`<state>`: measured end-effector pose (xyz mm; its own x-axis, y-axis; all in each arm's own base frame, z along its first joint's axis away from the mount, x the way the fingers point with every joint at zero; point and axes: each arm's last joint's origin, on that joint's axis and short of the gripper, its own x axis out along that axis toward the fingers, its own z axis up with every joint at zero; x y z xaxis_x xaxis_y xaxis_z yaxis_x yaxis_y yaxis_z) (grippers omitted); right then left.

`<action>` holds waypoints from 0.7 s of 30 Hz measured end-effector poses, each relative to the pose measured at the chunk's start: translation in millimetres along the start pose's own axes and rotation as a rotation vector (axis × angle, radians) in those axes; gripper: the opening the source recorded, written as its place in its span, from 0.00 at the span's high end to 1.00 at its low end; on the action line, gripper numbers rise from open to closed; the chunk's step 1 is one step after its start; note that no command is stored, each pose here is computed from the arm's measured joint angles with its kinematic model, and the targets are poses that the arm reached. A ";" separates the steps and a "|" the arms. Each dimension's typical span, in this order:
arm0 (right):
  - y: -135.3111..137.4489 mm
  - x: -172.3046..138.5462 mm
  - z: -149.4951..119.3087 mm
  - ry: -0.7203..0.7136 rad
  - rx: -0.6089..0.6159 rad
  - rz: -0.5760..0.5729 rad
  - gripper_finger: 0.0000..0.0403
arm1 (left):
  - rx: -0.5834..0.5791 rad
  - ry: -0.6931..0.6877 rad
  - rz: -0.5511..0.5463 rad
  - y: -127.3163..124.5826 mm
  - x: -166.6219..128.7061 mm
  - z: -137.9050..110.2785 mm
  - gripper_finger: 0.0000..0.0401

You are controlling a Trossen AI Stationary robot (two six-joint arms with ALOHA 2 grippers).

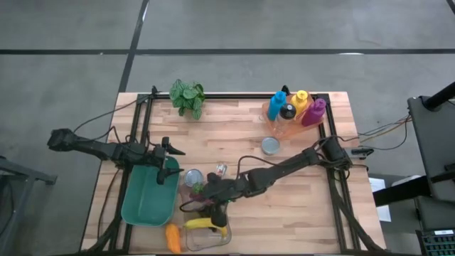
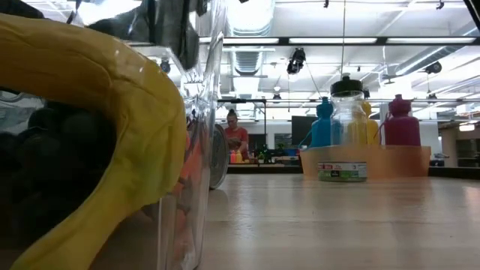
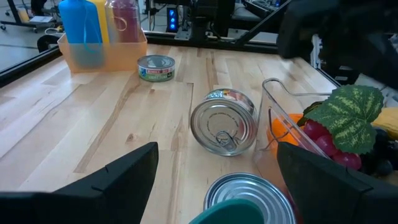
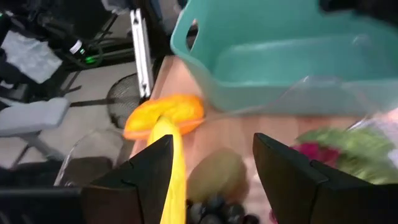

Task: Pick & Place Food Item
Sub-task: Adjust the blue bin

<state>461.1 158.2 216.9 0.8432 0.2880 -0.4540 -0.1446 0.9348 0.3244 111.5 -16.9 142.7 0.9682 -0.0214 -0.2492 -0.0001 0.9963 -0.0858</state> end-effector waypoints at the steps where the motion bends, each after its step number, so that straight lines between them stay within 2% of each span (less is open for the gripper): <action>1: 1.6 -1.3 1.4 -0.011 -0.013 -0.005 0.46 | 0.000 0.000 0.000 0.0 0.0 -0.1 0.16; 12: 9.9 -8.9 6.6 -0.057 -0.097 -0.082 0.46 | 0.000 0.000 0.000 0.0 0.0 -0.1 0.16; 16: 16.2 -23.5 16.7 -0.099 -0.080 -0.120 0.46 | 0.000 0.000 0.000 0.0 0.0 0.0 0.16; 21: 27.0 -45.9 26.5 -0.136 -0.135 -0.199 0.46 | 0.000 0.000 0.000 0.0 0.0 0.0 0.16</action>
<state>432.2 164.7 268.5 0.9223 0.0743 -0.3793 -0.0294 0.9920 0.1228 111.5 -16.9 142.7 0.9682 -0.0214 -0.2492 -0.0001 0.9963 -0.0857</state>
